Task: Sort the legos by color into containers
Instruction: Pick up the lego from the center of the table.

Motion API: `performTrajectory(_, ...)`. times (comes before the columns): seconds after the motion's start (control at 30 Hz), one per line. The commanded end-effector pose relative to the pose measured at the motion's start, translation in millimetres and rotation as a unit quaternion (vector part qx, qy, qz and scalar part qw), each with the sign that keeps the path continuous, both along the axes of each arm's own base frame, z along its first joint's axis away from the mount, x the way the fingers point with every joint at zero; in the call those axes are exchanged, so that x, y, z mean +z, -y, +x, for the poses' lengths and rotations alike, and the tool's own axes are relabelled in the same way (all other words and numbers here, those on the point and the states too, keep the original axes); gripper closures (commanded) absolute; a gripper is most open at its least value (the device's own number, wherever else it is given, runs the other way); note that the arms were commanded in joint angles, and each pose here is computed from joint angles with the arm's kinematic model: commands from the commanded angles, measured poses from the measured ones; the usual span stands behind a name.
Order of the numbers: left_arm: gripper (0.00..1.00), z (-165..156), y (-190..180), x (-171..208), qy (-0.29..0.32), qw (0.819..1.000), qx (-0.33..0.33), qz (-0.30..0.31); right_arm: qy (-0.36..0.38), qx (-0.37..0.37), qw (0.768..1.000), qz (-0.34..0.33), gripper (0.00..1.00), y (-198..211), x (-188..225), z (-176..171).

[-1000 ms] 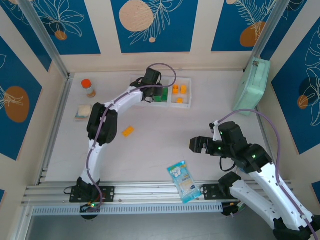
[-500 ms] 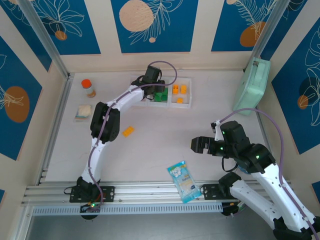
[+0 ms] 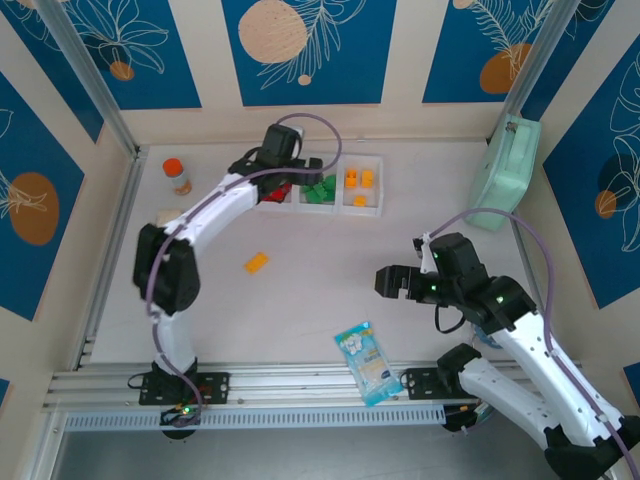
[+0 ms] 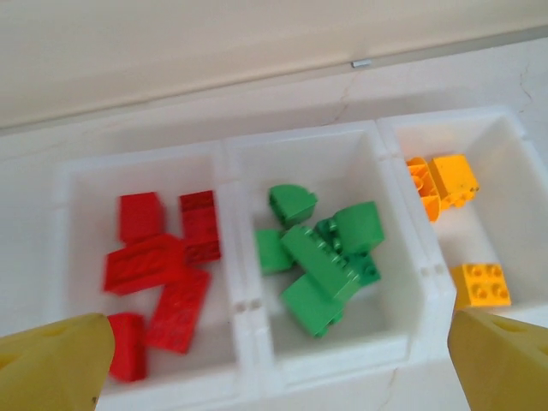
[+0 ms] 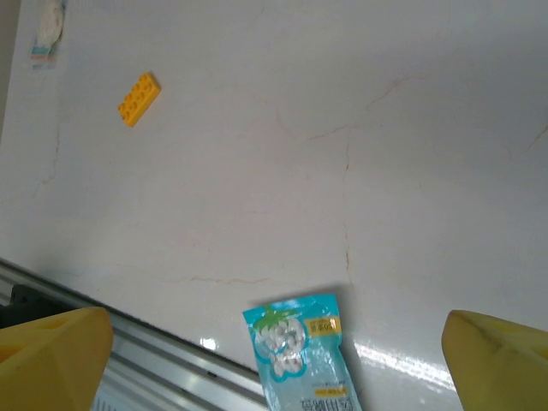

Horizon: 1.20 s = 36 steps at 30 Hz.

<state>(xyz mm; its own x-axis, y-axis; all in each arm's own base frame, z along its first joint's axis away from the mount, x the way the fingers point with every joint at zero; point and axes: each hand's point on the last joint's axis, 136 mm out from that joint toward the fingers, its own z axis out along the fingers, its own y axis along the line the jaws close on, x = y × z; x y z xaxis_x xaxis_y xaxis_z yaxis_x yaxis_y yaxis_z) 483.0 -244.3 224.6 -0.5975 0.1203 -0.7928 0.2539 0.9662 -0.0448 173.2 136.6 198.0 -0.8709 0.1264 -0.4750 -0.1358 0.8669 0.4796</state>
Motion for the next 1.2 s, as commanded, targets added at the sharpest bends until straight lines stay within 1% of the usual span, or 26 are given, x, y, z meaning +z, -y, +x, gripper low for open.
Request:
performTrajectory(0.0,0.01,-29.3,-42.5,-16.8,-0.007,0.997,0.028,0.065,0.031,0.002,1.000,-0.002,0.01,-4.4,2.9,16.7)
performTrajectory(0.1,0.01,-67.1,-66.0,-42.1,-0.033,0.995,0.024,0.094,0.039,0.006,0.999,0.003,0.01,-11.0,5.0,26.3)
performTrajectory(0.2,0.01,-105.3,-82.4,-78.9,-0.075,0.991,0.009,0.109,0.036,0.010,0.999,0.009,0.01,-18.5,3.0,35.0)
performTrajectory(0.3,0.01,-133.6,-89.2,-113.6,-0.122,0.985,-0.012,0.118,0.025,0.017,0.999,0.018,0.01,-27.7,-0.8,41.3)
performTrajectory(0.4,0.01,-154.7,-101.2,-147.6,-0.180,0.973,-0.009,0.143,0.008,0.024,0.999,0.025,0.01,-38.1,-6.0,46.2)
performTrajectory(0.53,0.01,-167.3,-115.6,-176.4,-0.224,0.959,0.014,0.174,-0.001,0.039,0.999,0.018,0.01,-48.5,-7.6,47.6)
performTrajectory(0.63,0.06,-170.6,-116.0,-192.0,-0.248,0.951,0.011,0.185,0.002,0.045,0.999,0.002,0.01,-50.3,-7.8,45.7)
performTrajectory(0.7,0.10,-169.6,-111.9,-198.8,-0.259,0.948,0.004,0.182,0.003,0.043,0.999,-0.007,0.01,-48.5,-8.7,43.9)
performTrajectory(0.83,0.14,-161.2,-104.1,-206.4,-0.265,0.948,0.000,0.176,0.003,0.038,0.999,-0.010,0.01,-44.8,-8.6,39.7)
performTrajectory(0.93,0.17,-158.1,-101.2,-213.5,-0.281,0.943,-0.001,0.181,0.003,0.034,0.999,-0.015,0.01,-40.4,-8.3,35.8)
performTrajectory(1.1,0.25,-163.2,-93.5,-227.6,-0.312,0.936,-0.004,0.164,0.008,0.026,0.999,-0.018,0.01,-34.0,-5.8,32.2)
performTrajectory(1.17,0.27,-164.1,-94.9,-232.1,-0.319,0.934,0.008,0.160,0.010,0.025,0.999,-0.017,0.01,-33.7,-4.5,31.8)
